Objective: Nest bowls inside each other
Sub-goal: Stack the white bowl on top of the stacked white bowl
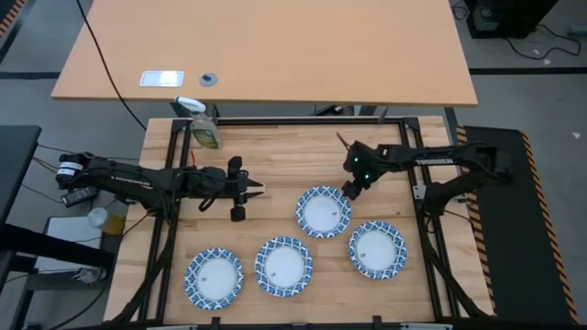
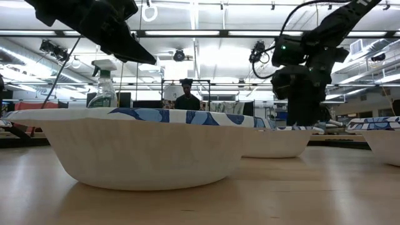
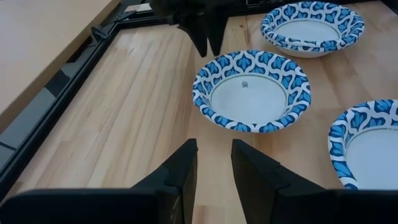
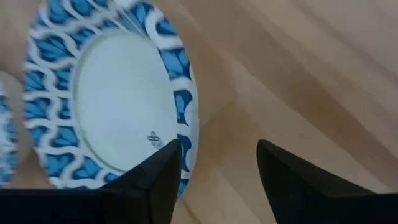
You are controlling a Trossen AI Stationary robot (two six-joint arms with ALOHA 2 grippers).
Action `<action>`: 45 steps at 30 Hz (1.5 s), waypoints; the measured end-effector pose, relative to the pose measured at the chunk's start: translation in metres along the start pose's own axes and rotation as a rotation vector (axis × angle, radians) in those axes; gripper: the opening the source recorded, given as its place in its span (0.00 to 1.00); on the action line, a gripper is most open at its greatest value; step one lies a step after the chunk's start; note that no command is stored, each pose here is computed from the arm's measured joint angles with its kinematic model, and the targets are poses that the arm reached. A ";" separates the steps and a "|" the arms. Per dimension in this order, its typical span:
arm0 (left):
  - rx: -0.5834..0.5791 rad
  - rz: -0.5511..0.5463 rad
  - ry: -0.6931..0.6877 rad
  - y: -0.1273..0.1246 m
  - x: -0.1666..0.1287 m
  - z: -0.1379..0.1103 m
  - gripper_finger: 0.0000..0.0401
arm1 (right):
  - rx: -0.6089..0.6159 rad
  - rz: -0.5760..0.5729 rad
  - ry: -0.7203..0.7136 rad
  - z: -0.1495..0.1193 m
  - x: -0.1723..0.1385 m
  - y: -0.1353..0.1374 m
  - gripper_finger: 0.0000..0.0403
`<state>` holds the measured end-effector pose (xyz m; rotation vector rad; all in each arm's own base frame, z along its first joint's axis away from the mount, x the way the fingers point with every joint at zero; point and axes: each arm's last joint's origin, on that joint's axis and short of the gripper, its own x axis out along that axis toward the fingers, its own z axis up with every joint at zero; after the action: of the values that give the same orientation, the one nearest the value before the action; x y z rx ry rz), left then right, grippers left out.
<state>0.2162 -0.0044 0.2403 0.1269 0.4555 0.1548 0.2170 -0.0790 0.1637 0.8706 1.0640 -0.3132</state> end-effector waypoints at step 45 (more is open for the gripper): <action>0.004 0.002 -0.013 0.000 0.000 0.001 0.26 | -0.064 0.089 -0.033 -0.009 0.001 0.030 0.13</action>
<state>0.2168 -0.0042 0.2414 0.1321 0.4430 0.1546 0.2301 -0.0529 0.1746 0.8497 0.9969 -0.2170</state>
